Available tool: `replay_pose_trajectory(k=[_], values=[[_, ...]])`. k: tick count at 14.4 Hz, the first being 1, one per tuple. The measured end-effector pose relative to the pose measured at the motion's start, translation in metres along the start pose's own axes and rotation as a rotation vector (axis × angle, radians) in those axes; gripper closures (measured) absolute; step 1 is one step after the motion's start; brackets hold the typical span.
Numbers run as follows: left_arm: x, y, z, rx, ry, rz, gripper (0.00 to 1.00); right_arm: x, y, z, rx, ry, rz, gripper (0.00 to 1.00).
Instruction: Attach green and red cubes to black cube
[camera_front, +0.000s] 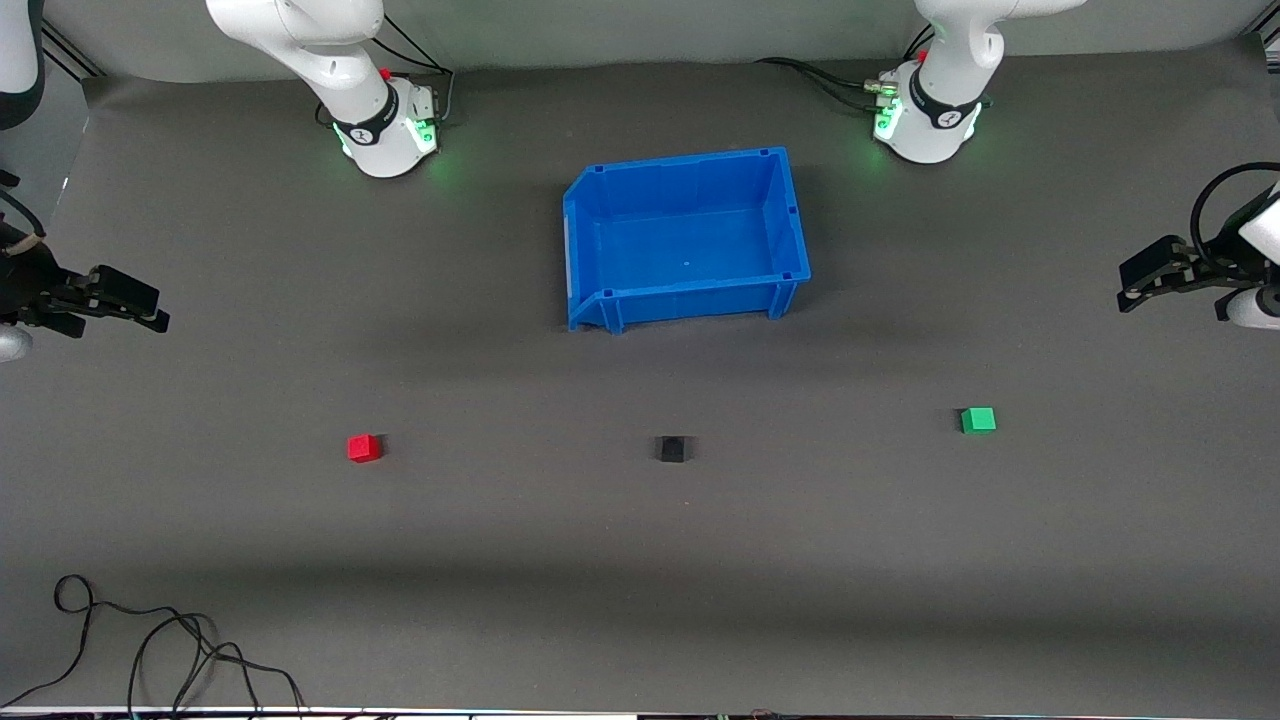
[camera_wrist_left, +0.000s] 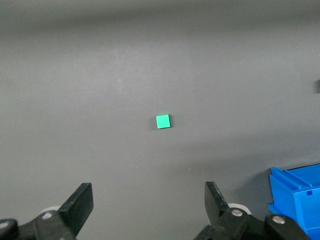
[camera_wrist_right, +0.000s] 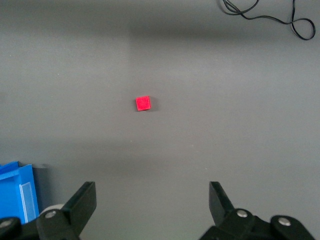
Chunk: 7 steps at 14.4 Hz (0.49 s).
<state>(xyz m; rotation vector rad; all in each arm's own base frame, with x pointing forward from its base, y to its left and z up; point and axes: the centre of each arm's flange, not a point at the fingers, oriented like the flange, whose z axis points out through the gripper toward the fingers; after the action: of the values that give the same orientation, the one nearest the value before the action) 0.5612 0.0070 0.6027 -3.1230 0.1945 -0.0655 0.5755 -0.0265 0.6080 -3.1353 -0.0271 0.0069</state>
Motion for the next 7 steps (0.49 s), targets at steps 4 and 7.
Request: replay_pose_trajectory(k=[4, 7], values=[[0.001, 0.0, 0.011, -0.004, -0.022, 0.001, 0.01, 0.0, 0.0, 0.0, 0.0, -0.001, 0.0, 0.0], [0.001, 0.0, 0.013, -0.004, -0.026, 0.0, 0.01, 0.0, 0.0, 0.0, 0.0, -0.001, 0.0, 0.0]])
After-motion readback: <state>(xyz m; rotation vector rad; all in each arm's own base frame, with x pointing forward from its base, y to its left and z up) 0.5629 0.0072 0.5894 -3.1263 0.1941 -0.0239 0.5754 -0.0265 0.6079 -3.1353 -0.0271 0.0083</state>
